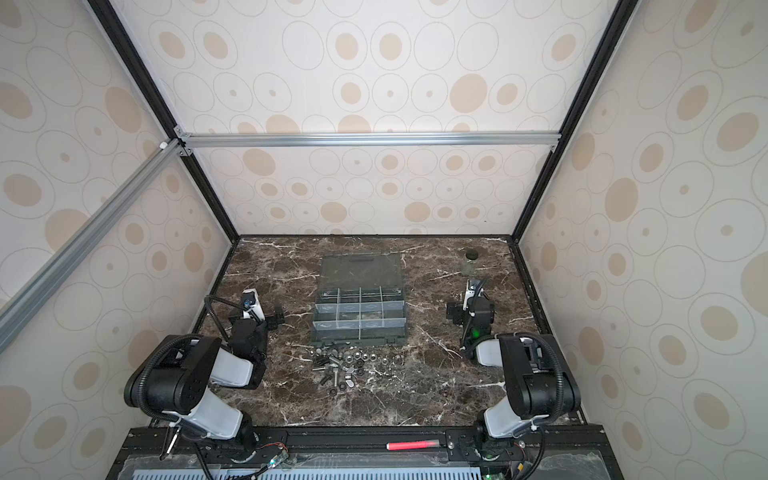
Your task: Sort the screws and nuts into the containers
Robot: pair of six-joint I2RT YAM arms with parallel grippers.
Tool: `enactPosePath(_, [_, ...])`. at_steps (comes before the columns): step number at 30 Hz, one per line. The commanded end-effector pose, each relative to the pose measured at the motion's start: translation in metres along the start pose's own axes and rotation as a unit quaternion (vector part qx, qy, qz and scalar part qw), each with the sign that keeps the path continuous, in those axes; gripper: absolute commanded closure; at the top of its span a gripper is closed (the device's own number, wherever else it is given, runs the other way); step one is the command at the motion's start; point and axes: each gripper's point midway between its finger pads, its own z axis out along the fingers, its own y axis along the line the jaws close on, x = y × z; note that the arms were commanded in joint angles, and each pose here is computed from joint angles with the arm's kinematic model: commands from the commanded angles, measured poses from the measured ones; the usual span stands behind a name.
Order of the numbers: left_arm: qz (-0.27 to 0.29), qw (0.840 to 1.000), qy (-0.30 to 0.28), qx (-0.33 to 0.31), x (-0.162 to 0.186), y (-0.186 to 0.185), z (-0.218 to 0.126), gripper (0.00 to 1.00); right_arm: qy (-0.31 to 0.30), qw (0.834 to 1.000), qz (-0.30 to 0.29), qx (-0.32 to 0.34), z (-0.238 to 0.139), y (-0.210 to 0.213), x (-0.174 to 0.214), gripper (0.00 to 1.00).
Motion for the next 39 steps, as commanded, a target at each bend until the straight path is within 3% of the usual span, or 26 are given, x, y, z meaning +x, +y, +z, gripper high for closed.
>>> enactPosePath(1, [-0.003, 1.000, -0.019, -0.002, -0.013, 0.001, 0.003, 0.01, -0.007, 1.000, 0.001, -0.001, -0.001, 0.000, -0.003, 0.00])
enactPosePath(34, [-0.003, 1.000, -0.016, -0.001, -0.012, 0.000, 0.004, 0.01, -0.005, 1.000, 0.001, -0.001, 0.000, 0.000, -0.003, 0.00])
enactPosePath(39, [0.020, 1.000, -0.008, 0.010, -0.027, -0.010, 0.001, 0.01, -0.023, 1.000, -0.002, 0.008, -0.007, -0.002, -0.015, 0.00])
